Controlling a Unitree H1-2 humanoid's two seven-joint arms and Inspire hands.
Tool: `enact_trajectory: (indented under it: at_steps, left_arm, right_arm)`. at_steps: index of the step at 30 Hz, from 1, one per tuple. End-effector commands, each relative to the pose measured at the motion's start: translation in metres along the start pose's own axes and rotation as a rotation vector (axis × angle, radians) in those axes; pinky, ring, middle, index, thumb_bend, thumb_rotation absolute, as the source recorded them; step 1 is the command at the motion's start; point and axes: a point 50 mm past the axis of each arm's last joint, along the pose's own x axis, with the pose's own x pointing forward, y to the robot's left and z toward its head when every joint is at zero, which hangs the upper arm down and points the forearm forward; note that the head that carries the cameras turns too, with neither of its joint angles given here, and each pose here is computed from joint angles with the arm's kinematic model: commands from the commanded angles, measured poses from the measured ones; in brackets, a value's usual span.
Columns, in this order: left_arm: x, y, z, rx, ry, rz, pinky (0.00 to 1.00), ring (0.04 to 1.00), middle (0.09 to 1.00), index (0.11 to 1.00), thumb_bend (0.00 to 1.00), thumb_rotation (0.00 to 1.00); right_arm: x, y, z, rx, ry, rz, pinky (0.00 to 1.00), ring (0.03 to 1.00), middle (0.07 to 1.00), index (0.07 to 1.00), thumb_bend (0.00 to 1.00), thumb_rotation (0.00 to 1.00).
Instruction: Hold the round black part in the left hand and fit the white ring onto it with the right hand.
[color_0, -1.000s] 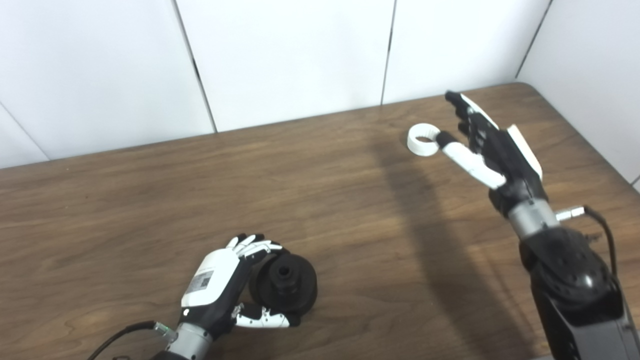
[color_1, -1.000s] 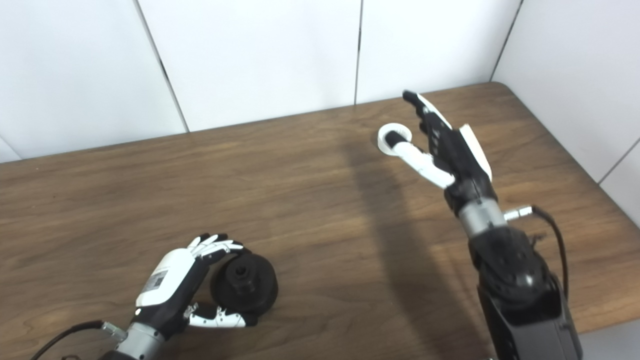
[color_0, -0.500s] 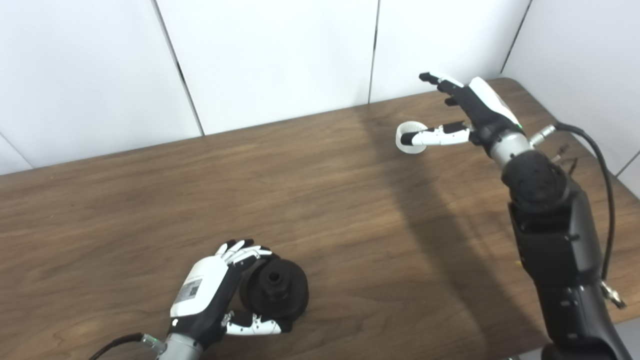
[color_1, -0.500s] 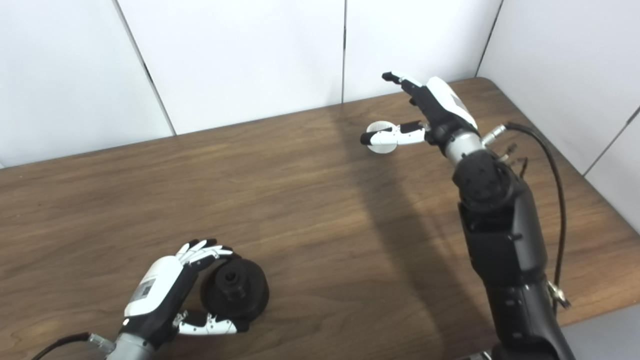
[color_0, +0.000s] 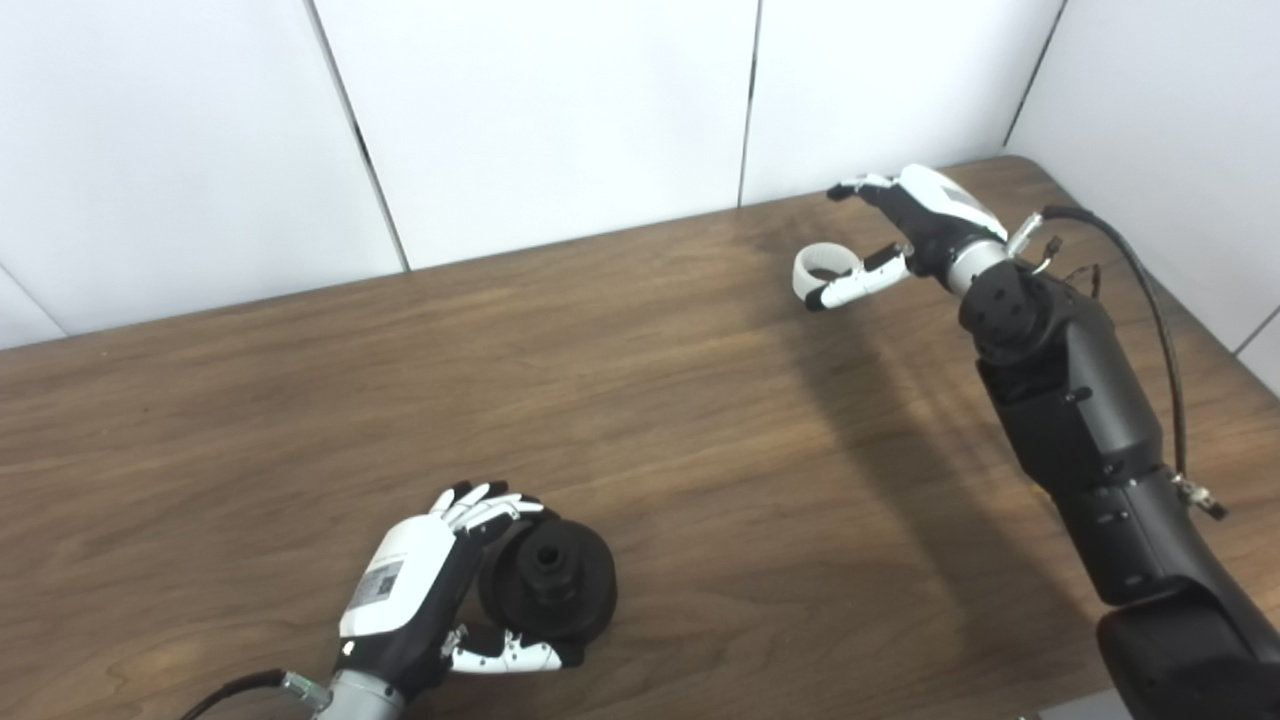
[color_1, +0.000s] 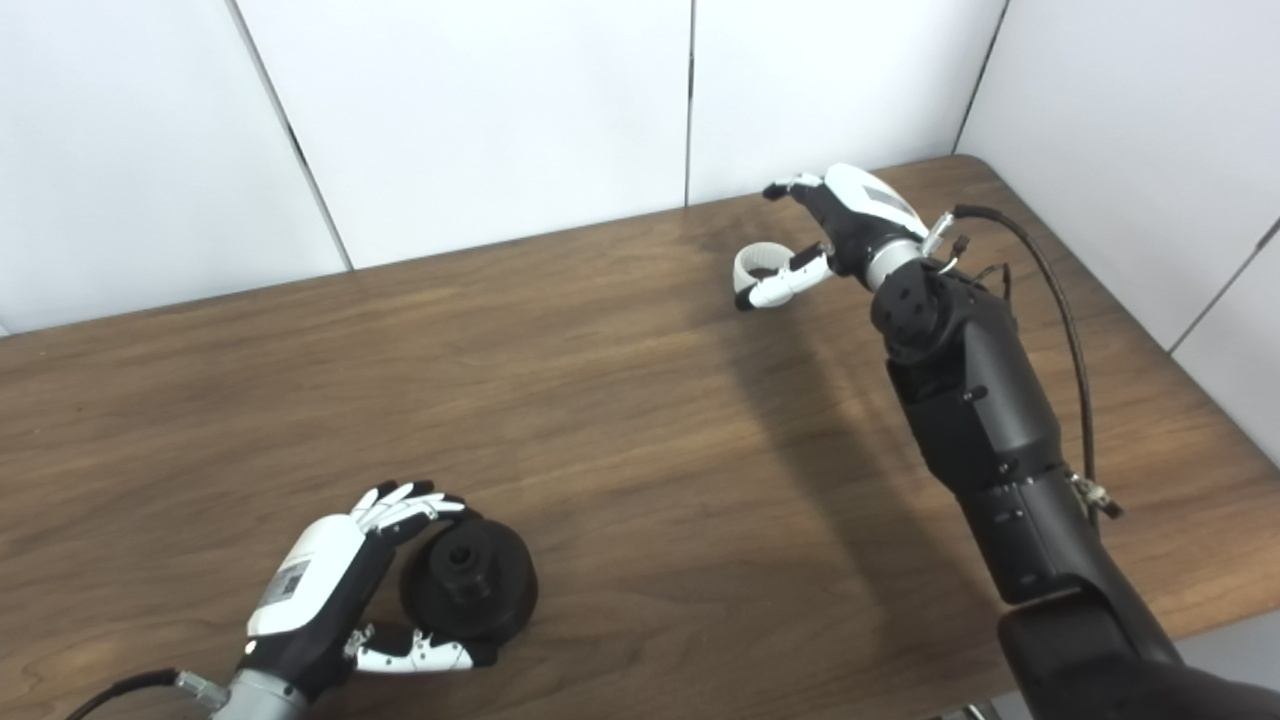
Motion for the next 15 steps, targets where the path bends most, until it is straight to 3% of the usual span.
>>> enact_trajectory:
  at_steps: [1,7,15]
  left_arm:
    - [-0.001,0.001,0.001,0.021,0.006,-0.007,1.00,0.934,0.833,0.484,0.52,0.05]
    - [-0.001,0.004,0.003,0.015,0.002,-0.006,1.00,0.940,0.833,0.484,0.52,0.05]
    - [-0.003,0.002,0.005,0.028,0.000,-0.006,1.00,0.928,0.828,0.485,0.52,0.06]
  right_arm:
    - [0.008,-0.034,0.017,-0.046,-0.028,-0.092,1.00,1.000,0.974,0.879,0.91,0.32]
    - [0.026,-0.035,0.022,-0.106,0.011,-0.050,1.00,1.000,0.987,0.887,0.99,0.35]
    - [0.038,-0.031,0.016,-0.161,0.051,-0.014,1.00,1.000,0.970,0.875,1.00,0.35]
